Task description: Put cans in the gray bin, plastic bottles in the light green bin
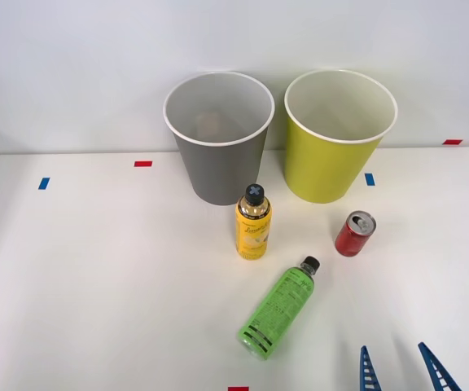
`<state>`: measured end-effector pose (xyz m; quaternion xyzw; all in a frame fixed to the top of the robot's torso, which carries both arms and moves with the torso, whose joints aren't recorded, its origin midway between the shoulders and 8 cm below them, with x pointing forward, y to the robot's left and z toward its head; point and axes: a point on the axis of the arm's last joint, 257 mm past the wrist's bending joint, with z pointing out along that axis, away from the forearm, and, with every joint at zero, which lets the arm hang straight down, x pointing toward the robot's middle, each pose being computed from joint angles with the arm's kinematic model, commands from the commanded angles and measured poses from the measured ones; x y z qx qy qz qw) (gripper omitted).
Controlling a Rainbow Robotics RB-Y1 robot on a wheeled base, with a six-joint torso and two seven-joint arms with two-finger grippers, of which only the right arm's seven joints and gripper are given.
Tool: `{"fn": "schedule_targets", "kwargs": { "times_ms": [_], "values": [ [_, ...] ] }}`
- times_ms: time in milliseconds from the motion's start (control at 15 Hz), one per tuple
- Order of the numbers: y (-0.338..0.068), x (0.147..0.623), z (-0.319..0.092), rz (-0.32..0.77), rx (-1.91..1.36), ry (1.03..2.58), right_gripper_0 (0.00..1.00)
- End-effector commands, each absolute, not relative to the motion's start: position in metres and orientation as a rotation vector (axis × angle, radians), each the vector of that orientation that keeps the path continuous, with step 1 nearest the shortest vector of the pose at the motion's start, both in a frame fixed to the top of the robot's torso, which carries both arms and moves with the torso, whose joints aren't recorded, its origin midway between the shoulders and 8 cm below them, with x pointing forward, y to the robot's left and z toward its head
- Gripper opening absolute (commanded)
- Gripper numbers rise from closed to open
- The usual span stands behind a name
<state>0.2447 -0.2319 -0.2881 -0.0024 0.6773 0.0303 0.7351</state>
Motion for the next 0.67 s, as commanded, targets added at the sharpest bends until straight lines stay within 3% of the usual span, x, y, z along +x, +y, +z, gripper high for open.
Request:
{"fn": "schedule_targets", "kwargs": {
  "times_ms": [67,667],
  "values": [
    [-0.2371,0.2423,-0.2910,0.037,0.006,1.496,0.82],
    [-0.2375,0.2407,-0.2920,0.035,0.006,1.501,0.82]
  ]
}}
